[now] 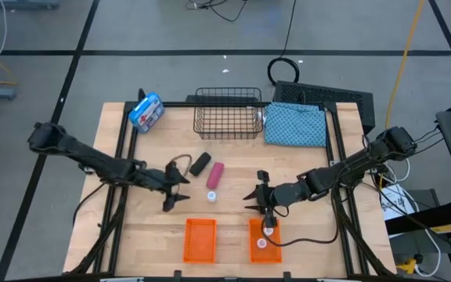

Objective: Pick & Place Medicine items
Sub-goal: Put the transparent pill bottle into the right orange basket

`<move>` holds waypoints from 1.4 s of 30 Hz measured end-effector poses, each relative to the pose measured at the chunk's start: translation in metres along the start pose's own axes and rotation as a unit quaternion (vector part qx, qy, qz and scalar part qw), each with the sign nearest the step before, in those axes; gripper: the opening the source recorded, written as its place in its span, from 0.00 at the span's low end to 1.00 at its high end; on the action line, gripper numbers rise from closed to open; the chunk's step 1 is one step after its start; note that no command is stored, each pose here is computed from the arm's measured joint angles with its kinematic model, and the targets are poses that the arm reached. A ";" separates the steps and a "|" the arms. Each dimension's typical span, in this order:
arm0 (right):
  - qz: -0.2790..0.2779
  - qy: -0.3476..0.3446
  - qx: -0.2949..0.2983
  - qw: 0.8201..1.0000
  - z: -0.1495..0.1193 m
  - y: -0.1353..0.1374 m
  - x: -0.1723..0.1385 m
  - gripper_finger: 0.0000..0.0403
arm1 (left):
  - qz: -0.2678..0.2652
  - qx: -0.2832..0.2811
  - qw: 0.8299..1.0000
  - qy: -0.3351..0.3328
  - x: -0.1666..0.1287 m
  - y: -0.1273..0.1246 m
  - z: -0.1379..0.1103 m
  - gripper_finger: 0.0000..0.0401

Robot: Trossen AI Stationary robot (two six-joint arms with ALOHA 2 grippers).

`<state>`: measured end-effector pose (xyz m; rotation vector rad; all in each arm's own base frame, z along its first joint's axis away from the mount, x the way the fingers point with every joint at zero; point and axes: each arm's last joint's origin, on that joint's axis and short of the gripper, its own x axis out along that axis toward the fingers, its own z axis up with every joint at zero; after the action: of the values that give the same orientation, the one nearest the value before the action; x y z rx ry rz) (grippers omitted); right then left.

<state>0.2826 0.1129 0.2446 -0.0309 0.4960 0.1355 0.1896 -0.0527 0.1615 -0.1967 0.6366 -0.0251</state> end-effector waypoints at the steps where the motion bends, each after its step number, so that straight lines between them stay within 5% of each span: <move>1: 0.000 0.000 0.000 1.000 0.000 0.000 0.000 0.27 | 0.009 0.003 1.000 0.011 0.005 0.000 -0.003 0.74; 8: -0.001 0.000 -0.005 1.000 0.000 0.000 0.000 0.25 | 0.042 -0.006 0.998 0.037 0.036 -0.001 -0.019 0.74; 18: -0.001 0.001 -0.006 1.000 0.000 0.000 0.000 0.25 | 0.026 0.072 0.997 0.022 0.071 -0.002 -0.033 0.74; 42: -0.003 0.004 -0.012 1.000 -0.001 -0.001 0.000 0.25 | 0.036 0.147 0.988 -0.042 0.117 -0.005 -0.016 0.74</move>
<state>0.2825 0.1118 0.2438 -0.0570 0.5021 0.1357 0.2744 -0.0699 0.0805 0.1110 0.5482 -0.0407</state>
